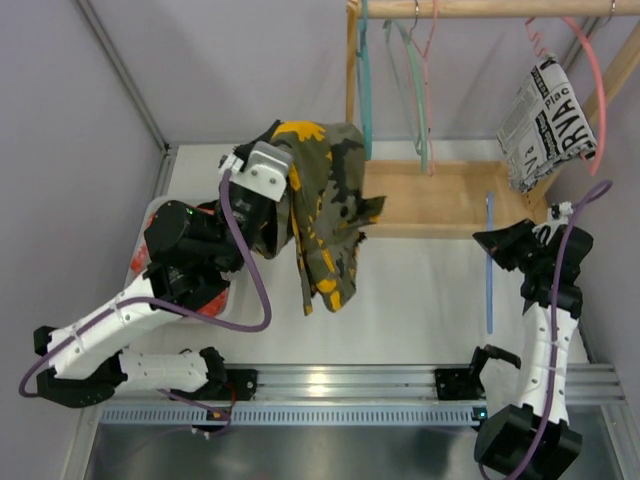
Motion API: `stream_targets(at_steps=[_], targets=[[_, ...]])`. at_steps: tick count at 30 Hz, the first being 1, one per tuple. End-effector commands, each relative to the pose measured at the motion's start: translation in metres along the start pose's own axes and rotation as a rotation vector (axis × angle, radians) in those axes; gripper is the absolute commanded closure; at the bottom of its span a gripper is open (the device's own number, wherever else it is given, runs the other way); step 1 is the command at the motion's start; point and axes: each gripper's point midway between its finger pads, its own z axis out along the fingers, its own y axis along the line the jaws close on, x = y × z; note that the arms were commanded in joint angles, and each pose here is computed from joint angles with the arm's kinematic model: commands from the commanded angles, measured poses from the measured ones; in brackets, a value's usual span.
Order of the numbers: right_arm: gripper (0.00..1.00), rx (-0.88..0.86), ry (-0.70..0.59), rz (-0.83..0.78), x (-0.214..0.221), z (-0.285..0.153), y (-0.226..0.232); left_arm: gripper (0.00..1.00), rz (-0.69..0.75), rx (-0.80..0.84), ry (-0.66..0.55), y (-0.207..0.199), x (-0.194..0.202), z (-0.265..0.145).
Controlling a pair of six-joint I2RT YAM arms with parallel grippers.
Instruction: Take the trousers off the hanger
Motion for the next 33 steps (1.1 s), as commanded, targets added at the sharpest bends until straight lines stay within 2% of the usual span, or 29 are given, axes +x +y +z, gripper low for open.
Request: stream_targets(at_steps=[1, 6, 12, 14, 18, 23, 25, 27, 32, 33], targets=[[1.00, -0.047, -0.083, -0.109, -0.030, -0.007, 0.024, 1.00, -0.122, -0.226, -0.087, 0.090, -0.044, -0.014], [1.00, -0.038, -0.071, -0.098, -0.032, -0.004, 0.024, 1.00, -0.096, -0.345, -0.111, 0.137, -0.056, -0.023], [1.00, -0.058, -0.081, -0.100, -0.035, -0.007, 0.031, 1.00, 0.010, -0.532, -0.087, 0.194, -0.057, -0.044], [1.00, -0.059, -0.080, -0.098, -0.034, -0.006, 0.030, 1.00, 0.054, -0.637, -0.034, 0.216, -0.051, -0.051], [1.00, -0.060, -0.071, -0.091, -0.032, -0.005, 0.029, 1.00, 0.065, -0.892, 0.016, 0.271, -0.057, -0.095], [1.00, -0.073, -0.059, -0.083, -0.031, -0.003, 0.030, 1.00, 0.058, -0.994, 0.028, 0.291, -0.064, -0.147], [1.00, -0.079, -0.051, -0.078, -0.031, -0.003, 0.031, 1.00, 0.090, -1.024, 0.071, 0.294, -0.060, -0.164], [1.00, -0.081, -0.053, -0.077, -0.031, -0.003, 0.031, 1.00, 0.106, -1.098, 0.059, 0.297, -0.066, -0.194], [1.00, -0.095, -0.055, -0.086, -0.029, -0.006, 0.034, 1.00, 0.154, -1.193, 0.072, 0.287, -0.078, -0.261], [1.00, -0.095, -0.047, -0.083, -0.028, -0.005, 0.034, 1.00, 0.175, -1.210, 0.107, 0.284, -0.076, -0.272]])
